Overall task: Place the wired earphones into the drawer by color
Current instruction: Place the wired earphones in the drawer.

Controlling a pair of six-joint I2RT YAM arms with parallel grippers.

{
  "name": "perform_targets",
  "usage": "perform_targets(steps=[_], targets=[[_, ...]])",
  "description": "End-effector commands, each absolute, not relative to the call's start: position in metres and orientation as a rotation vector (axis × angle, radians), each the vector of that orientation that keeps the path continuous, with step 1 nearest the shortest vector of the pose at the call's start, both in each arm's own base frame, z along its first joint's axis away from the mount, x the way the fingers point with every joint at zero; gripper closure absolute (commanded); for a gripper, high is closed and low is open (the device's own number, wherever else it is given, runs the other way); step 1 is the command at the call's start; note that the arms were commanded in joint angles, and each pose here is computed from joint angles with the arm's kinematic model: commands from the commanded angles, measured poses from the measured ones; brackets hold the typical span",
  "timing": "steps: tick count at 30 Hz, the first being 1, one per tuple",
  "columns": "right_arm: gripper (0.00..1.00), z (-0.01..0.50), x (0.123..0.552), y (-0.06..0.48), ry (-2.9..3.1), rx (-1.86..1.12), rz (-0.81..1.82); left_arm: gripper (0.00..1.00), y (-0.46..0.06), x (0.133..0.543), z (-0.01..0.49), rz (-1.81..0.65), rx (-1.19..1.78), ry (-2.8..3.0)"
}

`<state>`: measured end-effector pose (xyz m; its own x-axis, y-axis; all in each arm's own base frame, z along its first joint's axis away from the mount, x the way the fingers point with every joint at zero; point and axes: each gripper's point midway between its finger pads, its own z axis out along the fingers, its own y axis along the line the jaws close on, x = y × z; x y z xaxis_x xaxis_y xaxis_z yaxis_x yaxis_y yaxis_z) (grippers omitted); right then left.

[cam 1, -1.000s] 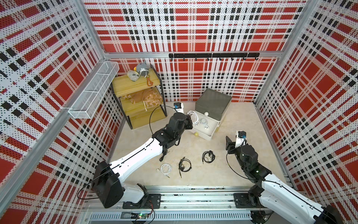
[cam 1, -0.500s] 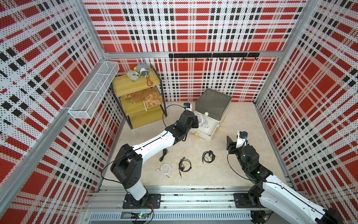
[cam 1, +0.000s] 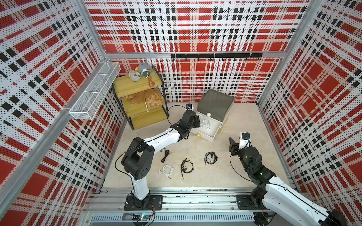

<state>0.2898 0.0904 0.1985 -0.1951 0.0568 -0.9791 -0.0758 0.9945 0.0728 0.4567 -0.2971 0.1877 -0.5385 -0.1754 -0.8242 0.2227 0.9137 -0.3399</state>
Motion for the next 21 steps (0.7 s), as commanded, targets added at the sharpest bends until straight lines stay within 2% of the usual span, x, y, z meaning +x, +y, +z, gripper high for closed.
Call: perform_targets(steps=[1,8,13,19,20,21], targets=[[0.35,0.197,0.29,0.086,1.762,0.006,0.109,0.99,-0.304,0.464,0.201,-0.536,0.046,2.039],[0.35,0.195,0.29,0.087,1.765,0.003,0.11,0.54,-0.298,0.462,0.204,-0.537,0.029,2.037],[0.34,0.195,0.29,0.087,1.766,0.002,0.111,0.34,-0.289,0.455,0.216,-0.529,0.007,2.016],[0.34,0.195,0.29,0.089,1.767,-0.003,0.122,0.04,-0.271,0.439,0.23,-0.523,-0.033,1.988],[0.34,0.195,0.29,0.089,1.767,-0.004,0.123,0.0,-0.267,0.435,0.231,-0.525,-0.04,1.987],[0.34,0.195,0.29,0.09,1.768,-0.005,0.126,0.01,-0.264,0.431,0.231,-0.527,-0.046,1.988]])
